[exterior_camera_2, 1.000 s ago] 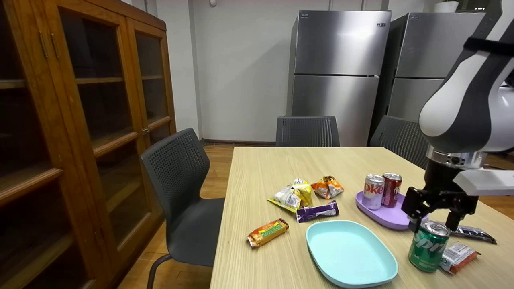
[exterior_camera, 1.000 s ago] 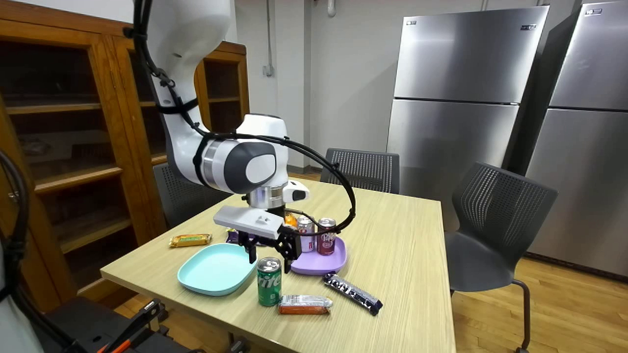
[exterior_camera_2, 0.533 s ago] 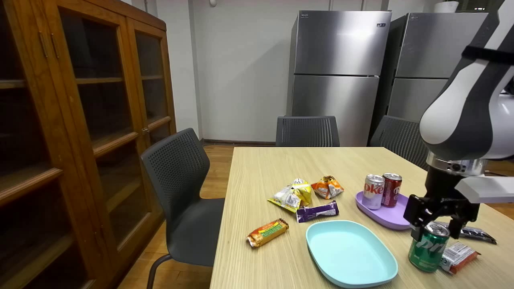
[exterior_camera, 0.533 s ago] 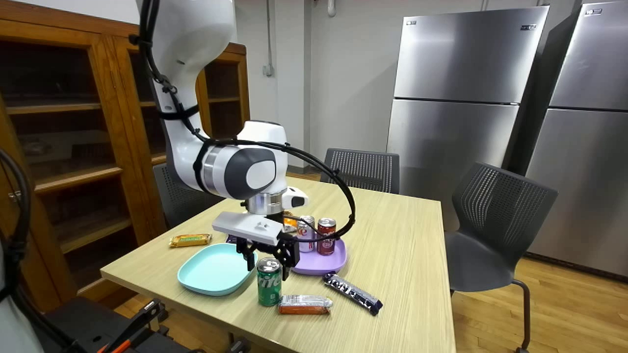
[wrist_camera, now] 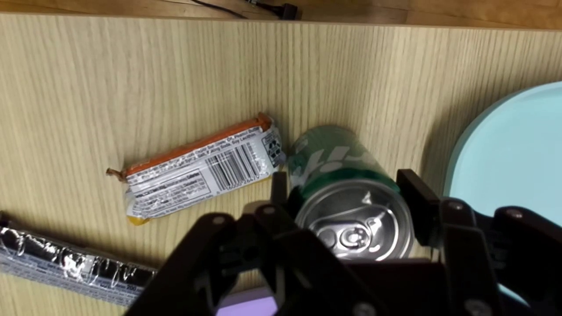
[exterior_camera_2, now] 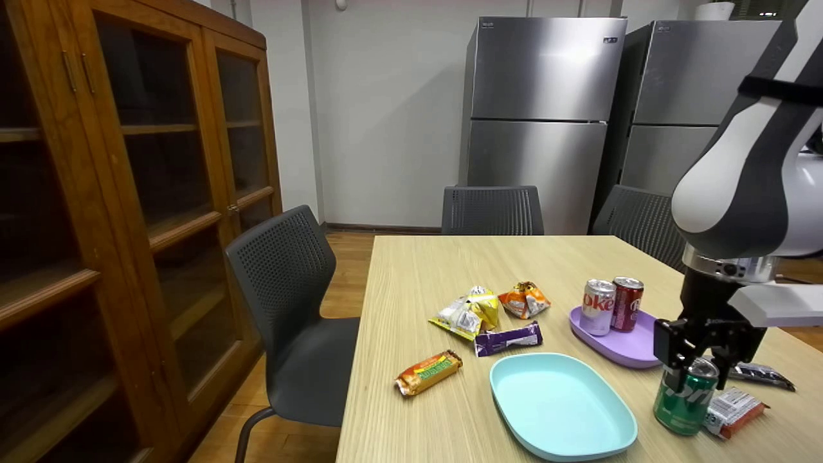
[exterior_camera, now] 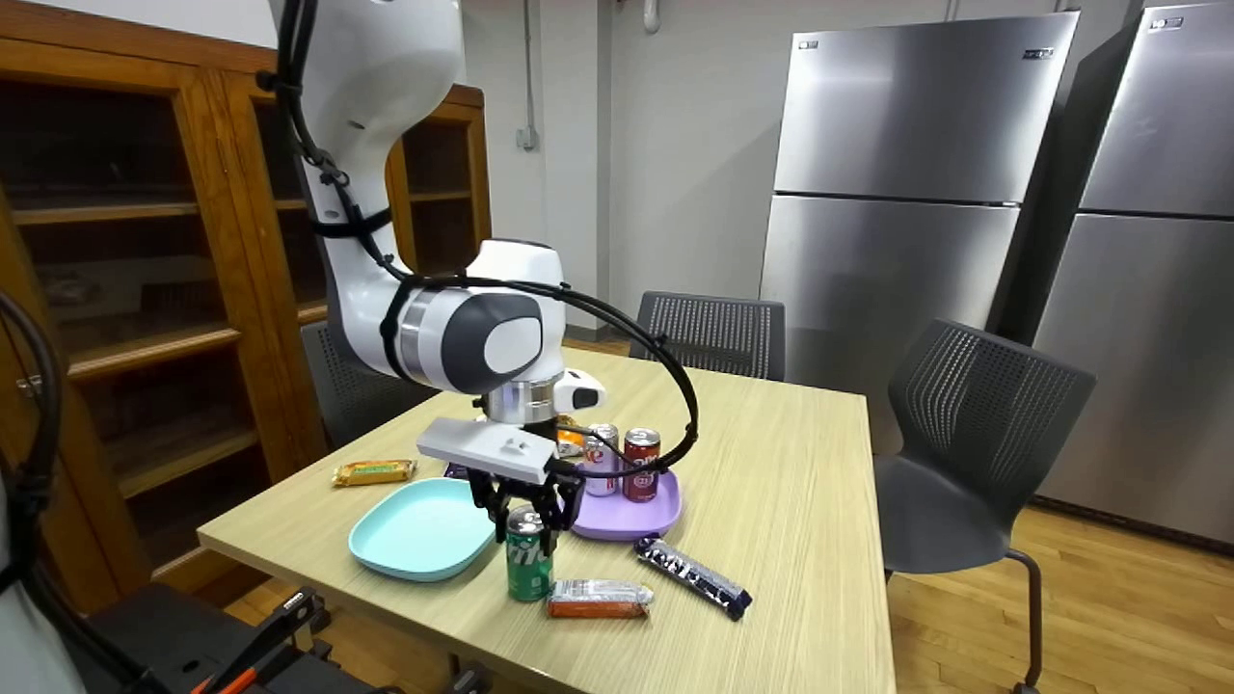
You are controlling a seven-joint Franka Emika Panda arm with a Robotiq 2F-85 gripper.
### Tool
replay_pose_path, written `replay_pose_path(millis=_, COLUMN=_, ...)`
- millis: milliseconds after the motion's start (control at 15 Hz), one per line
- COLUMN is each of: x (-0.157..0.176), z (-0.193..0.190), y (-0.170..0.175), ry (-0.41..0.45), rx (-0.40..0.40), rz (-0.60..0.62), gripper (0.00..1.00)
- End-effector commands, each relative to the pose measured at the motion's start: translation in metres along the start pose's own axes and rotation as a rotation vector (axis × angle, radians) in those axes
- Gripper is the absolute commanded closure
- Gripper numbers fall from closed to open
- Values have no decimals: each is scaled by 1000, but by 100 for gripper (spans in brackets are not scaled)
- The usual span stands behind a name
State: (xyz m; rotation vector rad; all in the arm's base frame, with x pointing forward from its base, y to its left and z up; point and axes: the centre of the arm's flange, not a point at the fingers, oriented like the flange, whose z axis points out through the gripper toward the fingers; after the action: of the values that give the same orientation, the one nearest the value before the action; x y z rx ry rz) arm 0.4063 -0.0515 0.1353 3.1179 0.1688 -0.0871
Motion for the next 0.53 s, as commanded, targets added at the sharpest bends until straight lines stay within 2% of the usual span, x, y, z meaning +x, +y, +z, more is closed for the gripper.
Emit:
replay_pose_path(millis=0, x=1, z=-12, y=0, ry=25, rx=9, rz=-9, gripper=62)
replay_pose_path(millis=467, x=13, z=-53, y=-1, ry=93, rx=47, rz=-10, gripper=62)
